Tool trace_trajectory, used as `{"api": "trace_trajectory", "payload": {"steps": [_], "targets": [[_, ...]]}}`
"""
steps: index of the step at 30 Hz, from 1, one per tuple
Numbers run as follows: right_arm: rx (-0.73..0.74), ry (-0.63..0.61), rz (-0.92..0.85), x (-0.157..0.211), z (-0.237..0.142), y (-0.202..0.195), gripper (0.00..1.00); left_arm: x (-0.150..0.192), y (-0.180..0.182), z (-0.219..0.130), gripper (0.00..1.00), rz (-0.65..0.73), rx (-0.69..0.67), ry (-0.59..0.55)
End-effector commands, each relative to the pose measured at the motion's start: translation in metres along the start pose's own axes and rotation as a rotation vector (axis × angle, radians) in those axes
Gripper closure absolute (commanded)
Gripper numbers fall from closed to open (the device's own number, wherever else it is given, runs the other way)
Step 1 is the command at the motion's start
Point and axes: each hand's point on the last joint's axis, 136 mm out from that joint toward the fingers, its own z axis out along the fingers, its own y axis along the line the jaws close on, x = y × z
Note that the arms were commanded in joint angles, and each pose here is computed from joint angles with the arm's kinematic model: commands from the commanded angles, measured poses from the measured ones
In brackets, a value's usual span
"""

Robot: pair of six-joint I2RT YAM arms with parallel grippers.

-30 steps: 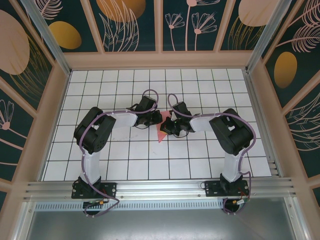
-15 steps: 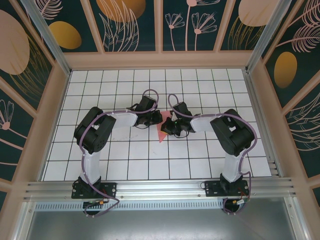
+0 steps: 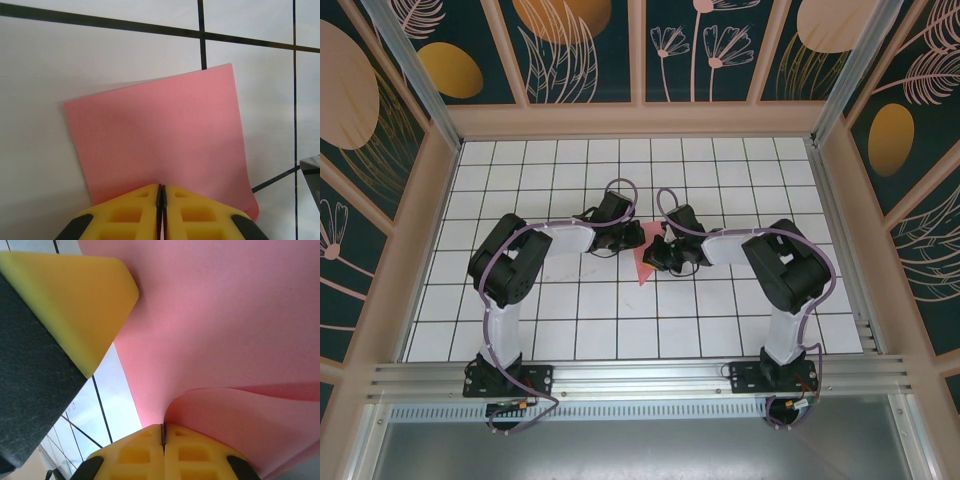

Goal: Fold a paper plane with a square sheet of paper (pick it up from the middle)

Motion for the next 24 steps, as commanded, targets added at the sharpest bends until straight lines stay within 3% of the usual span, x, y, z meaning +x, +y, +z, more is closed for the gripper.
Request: {"api": "trace_trajectory", "payload": {"steps": [1,6,13,20,24], "targets": [[0.105,0.035,0.035,0.008,0.007,-0.030,0.89,0.009,0.005,0.001,0.84,0.001,-0.037,0.041],[0.124,0.046,0.047,0.011,0.008,-0.036,0.79,-0.011,-0.004,-0.020,0.76,-0.026,-0.052,-0.030],[0.121,0.049,0.050,0.012,0.009,-0.036,0.64,-0.022,0.017,-0.046,0.71,-0.122,-0.112,-0.106],[0.117,0.047,0.050,0.012,0.008,-0.036,0.63,-0.020,0.019,-0.058,0.70,-0.144,-0.099,-0.123],[0.126,0.045,0.056,0.012,0.008,-0.040,0.71,-0.015,0.012,-0.059,0.74,-0.138,-0.054,-0.105]]}}
